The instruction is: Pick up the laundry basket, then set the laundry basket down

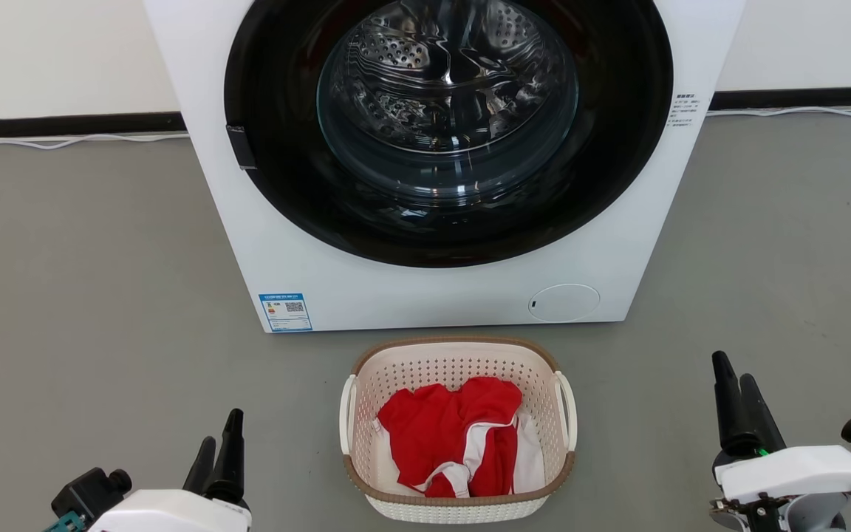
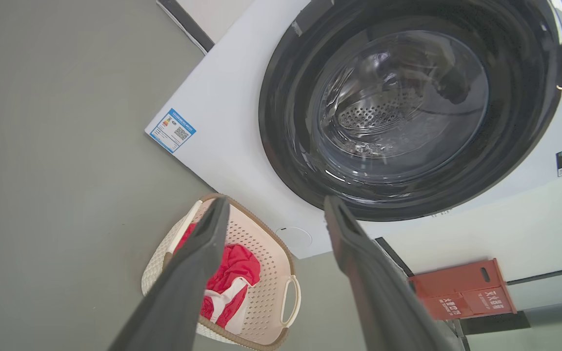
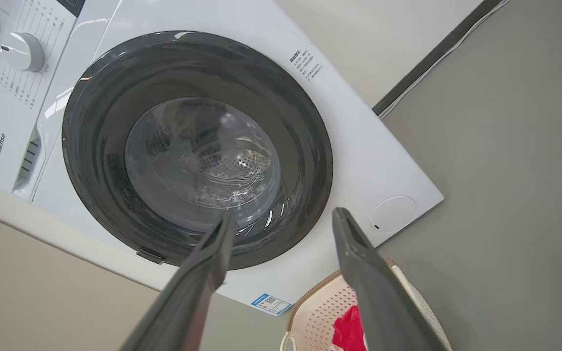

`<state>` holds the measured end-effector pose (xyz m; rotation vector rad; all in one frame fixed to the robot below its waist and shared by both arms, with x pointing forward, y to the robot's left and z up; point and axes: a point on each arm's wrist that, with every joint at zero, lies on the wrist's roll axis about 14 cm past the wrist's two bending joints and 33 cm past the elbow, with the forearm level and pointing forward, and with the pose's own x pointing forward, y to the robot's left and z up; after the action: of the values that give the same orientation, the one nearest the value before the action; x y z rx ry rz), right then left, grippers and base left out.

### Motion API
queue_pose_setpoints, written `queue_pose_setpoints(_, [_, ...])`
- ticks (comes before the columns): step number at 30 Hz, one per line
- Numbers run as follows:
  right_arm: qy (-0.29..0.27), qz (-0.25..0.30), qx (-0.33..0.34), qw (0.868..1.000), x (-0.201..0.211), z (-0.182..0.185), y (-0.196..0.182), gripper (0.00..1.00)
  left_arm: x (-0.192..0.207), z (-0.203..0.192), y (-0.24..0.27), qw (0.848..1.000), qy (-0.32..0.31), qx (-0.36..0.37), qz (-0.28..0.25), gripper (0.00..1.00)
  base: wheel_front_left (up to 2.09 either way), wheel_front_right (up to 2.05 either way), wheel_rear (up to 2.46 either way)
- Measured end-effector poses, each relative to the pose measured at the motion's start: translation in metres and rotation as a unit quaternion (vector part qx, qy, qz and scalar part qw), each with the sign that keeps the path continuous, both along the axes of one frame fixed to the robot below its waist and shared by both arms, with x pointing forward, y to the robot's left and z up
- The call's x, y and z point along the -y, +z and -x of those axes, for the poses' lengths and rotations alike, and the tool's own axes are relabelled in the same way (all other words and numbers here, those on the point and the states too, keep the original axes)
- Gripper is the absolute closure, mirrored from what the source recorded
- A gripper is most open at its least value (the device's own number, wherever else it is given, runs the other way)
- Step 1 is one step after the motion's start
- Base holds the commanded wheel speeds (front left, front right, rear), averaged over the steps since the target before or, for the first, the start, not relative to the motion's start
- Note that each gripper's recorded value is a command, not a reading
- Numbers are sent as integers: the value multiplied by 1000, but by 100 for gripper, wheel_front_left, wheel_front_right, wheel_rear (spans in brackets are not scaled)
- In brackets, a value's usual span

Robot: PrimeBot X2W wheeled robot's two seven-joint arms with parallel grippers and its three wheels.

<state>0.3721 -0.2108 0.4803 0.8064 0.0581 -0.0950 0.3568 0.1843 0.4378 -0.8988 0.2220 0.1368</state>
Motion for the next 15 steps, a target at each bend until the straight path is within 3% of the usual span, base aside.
queue_pose_setpoints(15, [9,97,6,995,-2,-1,4,0,-2,0,1,995,-15,3,-94,0,0,0,0])
